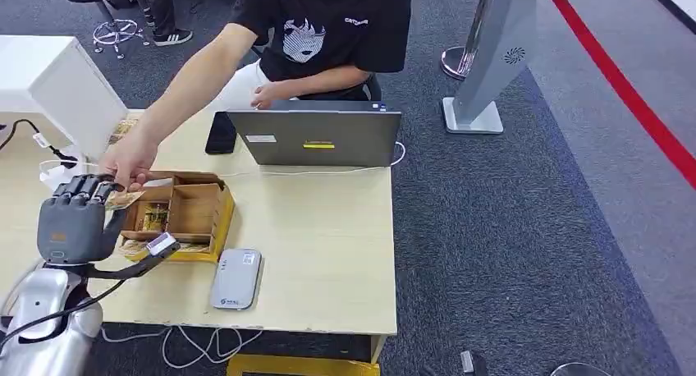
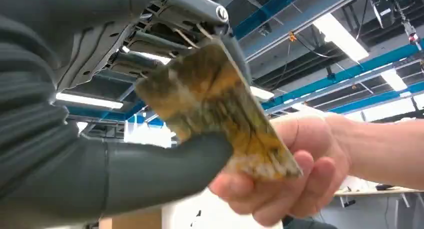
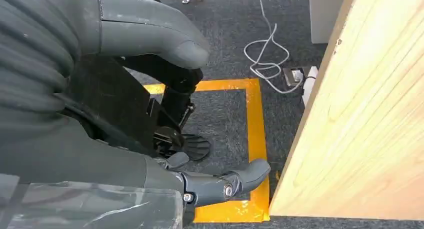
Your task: Pass the card to the sensor for recognition and then transmit it.
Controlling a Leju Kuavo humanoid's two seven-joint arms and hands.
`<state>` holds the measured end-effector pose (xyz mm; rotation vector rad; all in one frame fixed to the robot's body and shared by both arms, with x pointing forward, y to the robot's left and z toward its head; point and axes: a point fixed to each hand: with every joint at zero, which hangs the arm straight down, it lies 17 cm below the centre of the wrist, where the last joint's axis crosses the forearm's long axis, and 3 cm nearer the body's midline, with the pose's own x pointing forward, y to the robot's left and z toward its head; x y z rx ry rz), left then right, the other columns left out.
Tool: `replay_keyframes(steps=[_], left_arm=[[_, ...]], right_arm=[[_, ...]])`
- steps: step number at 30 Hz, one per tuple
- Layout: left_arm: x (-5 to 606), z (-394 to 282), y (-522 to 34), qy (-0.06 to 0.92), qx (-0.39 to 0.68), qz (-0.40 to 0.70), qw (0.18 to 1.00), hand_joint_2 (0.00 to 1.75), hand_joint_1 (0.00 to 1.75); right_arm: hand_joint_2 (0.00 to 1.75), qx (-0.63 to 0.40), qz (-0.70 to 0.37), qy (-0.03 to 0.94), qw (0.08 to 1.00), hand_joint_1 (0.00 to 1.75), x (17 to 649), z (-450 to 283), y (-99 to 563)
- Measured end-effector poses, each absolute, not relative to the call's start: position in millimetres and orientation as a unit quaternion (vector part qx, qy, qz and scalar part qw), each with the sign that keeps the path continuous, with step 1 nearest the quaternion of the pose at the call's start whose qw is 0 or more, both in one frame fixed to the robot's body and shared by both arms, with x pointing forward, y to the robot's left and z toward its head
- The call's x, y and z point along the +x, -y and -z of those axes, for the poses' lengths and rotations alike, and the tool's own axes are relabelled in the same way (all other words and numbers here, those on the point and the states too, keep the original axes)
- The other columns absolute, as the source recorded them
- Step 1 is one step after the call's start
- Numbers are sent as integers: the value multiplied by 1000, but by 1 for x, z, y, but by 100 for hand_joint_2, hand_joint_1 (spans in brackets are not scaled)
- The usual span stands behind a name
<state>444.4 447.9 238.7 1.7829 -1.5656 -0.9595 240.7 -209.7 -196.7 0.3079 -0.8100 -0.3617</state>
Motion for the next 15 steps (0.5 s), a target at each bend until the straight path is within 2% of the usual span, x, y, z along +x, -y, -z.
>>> replay_keyframes(steps=[15], left_arm=[[446, -253, -428, 616, 654, 329, 292, 175, 175]], right_arm=[[175, 146, 176, 390, 892, 0, 240, 197, 211]])
